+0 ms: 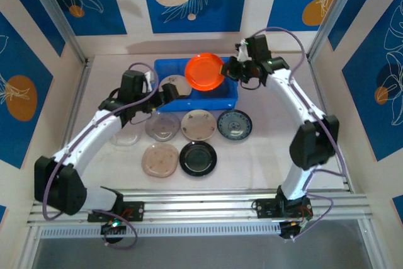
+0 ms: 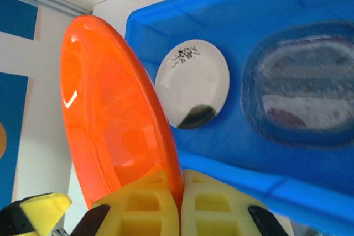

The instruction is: Place the plates into the plastic bin on the countertop

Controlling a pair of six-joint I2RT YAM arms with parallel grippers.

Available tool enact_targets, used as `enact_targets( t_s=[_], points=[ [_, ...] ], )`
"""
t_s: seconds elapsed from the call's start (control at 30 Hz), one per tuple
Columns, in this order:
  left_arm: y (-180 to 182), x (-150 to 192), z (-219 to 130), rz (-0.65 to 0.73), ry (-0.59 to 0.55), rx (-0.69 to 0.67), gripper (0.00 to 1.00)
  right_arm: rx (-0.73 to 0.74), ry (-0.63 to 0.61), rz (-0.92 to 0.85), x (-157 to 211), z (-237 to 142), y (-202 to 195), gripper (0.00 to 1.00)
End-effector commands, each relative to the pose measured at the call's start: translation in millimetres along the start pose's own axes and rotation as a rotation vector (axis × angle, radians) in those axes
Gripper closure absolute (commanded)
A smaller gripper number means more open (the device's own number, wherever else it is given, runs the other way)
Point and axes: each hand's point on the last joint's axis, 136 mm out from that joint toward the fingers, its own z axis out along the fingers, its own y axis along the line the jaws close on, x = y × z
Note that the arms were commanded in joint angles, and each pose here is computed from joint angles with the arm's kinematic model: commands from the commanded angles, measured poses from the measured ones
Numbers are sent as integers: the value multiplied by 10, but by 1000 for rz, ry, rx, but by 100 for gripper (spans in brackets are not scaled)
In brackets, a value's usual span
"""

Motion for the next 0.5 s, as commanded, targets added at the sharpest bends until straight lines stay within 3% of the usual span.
enact_targets(
  t_s=[0.0,0.47],
  points=[
    [205,-36,-181,19,-41,-49,8,1,39,-23,-54,222,98,100],
    [577,-42,-335,-44,-67,-61,8,11,150,36,47,1399,-82,100]
  ],
)
